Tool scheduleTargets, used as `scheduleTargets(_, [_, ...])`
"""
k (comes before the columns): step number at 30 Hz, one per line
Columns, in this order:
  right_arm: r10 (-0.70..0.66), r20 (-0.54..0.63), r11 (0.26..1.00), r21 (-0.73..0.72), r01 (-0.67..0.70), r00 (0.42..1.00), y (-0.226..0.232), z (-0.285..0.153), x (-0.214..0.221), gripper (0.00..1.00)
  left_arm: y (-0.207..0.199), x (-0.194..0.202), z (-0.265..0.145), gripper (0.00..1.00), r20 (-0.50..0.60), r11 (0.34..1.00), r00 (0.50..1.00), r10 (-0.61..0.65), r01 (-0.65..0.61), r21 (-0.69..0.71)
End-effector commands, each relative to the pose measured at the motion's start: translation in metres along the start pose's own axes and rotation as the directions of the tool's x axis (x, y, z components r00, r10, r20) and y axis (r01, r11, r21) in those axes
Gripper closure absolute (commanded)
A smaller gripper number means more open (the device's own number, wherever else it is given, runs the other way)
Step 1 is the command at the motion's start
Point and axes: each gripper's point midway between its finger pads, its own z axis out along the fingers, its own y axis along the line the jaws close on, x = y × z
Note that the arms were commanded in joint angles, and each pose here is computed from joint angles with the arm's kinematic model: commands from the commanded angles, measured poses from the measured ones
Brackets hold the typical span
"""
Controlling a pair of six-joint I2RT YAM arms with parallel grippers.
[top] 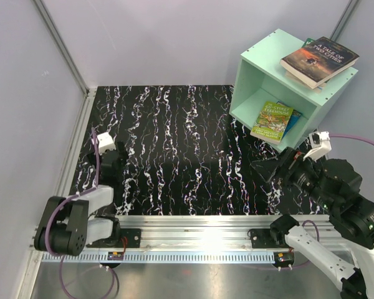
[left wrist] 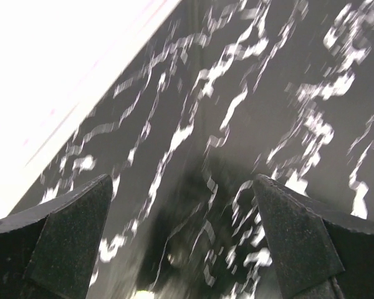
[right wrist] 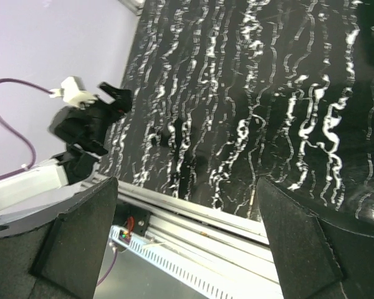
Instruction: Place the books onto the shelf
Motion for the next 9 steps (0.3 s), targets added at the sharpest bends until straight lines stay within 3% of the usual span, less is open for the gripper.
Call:
scheduleTargets(1, [-0.017, 0.033, 0.997, 0.079, 0.014, 0.999, -0.008, 0.008, -0.013, 0.00, -0.013, -0.051, 0.010, 0.01, 0.183, 0.998, 0.982, -0.049, 0.040, 0.051])
scheduleTargets(5, [-0.059, -0.003, 0.996, 0.065, 0.059, 0.998, -0.006, 0.019, -0.009, 0.00, -0.023, -0.043, 0.019, 0.01, 0.159, 0.988, 0.986, -0.060, 0.036, 0.150])
scheduleTargets(9, [-0.076, -0.034, 0.991, 0.110, 0.079, 0.997, -0.012, 0.029, -0.007, 0.00, -0.021, -0.042, 0.016, 0.01, 0.208, 0.980, 0.974, -0.085, 0.044, 0.194])
